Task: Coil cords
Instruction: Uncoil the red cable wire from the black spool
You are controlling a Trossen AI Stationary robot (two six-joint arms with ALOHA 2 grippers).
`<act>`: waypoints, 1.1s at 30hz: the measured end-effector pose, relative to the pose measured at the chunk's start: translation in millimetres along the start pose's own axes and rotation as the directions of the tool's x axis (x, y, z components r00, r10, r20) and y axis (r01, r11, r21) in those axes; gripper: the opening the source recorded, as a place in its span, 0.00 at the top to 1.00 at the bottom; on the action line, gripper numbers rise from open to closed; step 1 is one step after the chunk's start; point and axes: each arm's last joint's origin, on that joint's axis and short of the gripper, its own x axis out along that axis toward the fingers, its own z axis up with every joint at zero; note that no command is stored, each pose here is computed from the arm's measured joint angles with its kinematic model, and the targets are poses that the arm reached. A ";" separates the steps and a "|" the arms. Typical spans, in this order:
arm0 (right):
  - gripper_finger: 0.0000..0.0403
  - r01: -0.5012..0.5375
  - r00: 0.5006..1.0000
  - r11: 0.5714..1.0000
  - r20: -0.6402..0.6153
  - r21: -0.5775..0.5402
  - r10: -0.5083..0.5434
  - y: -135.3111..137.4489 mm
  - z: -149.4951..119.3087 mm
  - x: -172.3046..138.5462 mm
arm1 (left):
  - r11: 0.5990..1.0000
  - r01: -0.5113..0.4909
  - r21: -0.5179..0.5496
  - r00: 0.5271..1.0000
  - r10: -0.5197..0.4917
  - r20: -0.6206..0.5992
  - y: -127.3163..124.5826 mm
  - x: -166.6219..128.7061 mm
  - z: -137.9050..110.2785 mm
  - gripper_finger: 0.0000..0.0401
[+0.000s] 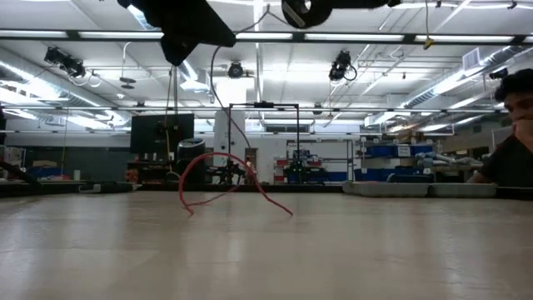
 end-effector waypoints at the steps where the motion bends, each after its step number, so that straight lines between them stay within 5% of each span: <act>1: 1.00 -0.009 1.000 1.000 0.007 0.015 0.009 0.2 0.5 -0.2 | 1.000 -0.008 0.008 1.000 0.008 -0.001 0.0 1.6 -0.7 0.95; 9: 1.00 -0.012 1.000 0.998 0.027 0.065 0.010 -3.0 5.3 -4.9 | 0.997 -0.047 0.062 0.999 0.048 -0.020 1.3 6.7 -4.8 0.71; 15: 1.00 -0.037 0.999 0.998 0.026 0.055 0.035 -12.3 9.0 -12.9 | 0.995 -0.056 0.087 0.998 0.053 0.037 0.1 6.9 0.3 0.66; 23: 1.00 -0.318 0.947 0.941 -0.014 0.115 0.322 -9.0 -8.4 -7.9 | 0.971 -0.103 0.215 0.975 0.056 0.213 -3.7 4.9 17.0 0.66; 33: 1.00 -0.508 0.857 0.846 0.006 0.163 0.514 -12.0 -18.2 11.0 | 0.959 -0.118 0.258 0.974 0.061 0.220 -0.9 5.7 18.8 0.66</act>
